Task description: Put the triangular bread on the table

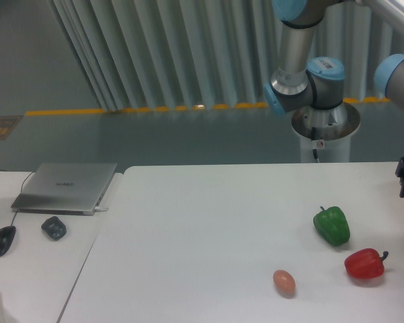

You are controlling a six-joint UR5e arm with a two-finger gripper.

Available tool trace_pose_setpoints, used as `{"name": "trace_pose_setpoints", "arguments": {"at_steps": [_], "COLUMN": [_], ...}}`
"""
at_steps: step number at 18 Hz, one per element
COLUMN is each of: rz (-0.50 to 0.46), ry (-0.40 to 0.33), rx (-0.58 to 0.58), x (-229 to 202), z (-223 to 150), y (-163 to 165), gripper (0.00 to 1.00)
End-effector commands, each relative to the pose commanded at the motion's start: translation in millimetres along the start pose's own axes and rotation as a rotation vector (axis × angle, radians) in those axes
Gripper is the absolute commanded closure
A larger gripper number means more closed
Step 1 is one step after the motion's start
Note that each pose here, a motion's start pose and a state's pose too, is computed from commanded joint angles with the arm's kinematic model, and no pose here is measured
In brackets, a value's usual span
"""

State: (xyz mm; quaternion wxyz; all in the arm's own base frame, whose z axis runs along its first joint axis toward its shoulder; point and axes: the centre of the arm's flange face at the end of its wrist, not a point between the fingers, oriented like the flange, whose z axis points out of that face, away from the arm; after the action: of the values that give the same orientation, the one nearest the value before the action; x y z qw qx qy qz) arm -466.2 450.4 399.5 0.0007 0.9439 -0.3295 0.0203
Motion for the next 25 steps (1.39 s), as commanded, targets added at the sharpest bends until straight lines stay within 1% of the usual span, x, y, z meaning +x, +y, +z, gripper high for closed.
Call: {"name": "trace_pose_setpoints", "arguments": {"at_steps": [4, 6, 8, 10, 11, 12, 14, 16, 17, 18, 20, 25], "rz": [0.006, 0.032, 0.034, 0.006, 0.002, -0.013, -0.023, -0.045, -0.057, -0.075, -0.106, -0.171], "ry": [0.004, 0.008, 0.014, -0.022, -0.044, -0.052, -0.047, -0.078, -0.085, -0.091, -0.127, -0.188], "rx": [0.003, 0.002, 0.002, -0.012, -0.014, -0.015, -0.01, -0.009, -0.007, 0.0, 0.019, 0.029], "x": [1, 5, 7, 12, 14, 15, 16, 22, 22, 21, 19, 12], "z": [3, 3, 10, 18, 17, 19, 23, 5, 1, -1, -5, -7], "y": [-2, -6, -3, 5, 15, 26, 32, 47, 55, 65, 83, 130], "gripper": [0.0, 0.0, 0.0, 0.0, 0.0, 0.0, 0.0, 0.0, 0.0, 0.0, 0.0, 0.0]}}
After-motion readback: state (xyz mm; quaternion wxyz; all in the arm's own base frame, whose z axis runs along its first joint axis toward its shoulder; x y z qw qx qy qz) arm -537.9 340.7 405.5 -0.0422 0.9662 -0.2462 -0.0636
